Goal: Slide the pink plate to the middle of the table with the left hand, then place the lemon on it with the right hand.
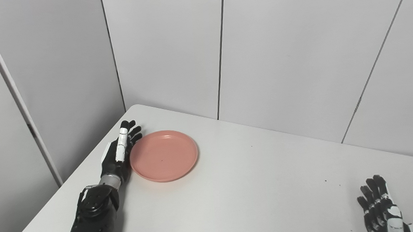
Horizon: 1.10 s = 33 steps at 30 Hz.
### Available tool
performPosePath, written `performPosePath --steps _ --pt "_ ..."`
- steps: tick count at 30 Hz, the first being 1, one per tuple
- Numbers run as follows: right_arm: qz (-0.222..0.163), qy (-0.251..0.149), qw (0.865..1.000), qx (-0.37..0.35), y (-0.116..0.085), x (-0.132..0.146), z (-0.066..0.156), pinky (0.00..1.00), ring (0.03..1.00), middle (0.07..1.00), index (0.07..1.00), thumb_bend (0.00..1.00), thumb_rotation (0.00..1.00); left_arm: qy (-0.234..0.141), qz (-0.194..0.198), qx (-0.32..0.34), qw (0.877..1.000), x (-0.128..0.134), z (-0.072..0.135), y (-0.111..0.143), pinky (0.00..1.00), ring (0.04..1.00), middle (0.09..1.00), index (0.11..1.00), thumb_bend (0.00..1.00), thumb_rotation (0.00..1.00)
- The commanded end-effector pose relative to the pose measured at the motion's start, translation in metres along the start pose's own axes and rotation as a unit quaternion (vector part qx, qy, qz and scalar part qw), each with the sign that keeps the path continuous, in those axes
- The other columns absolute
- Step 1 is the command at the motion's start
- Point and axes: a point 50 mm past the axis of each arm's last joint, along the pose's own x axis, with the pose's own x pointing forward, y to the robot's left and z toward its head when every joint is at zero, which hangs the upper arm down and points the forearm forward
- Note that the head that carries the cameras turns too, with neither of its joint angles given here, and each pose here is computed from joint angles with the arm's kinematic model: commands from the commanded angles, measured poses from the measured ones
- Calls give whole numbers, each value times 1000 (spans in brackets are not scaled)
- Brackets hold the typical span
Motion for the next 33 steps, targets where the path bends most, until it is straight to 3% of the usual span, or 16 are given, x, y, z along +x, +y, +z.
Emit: performPosePath --steps 1,17,33 --pt "-1 -25 1000 -1 1 8 16 1000 1000 1000 1000 692 1000 -19 -59 2 998 11 13 -28 928 925 926 921 749 1000" --pt "-5 -25 1000 0 3 8 18 1000 1000 1000 1000 686 1000 -4 -134 10 991 9 3 -84 941 934 937 931 748 1000" --pt "-9 -24 1000 6 7 7 20 1000 1000 1000 1000 668 1000 0 -183 11 983 3 -9 -131 940 932 935 931 753 1000"
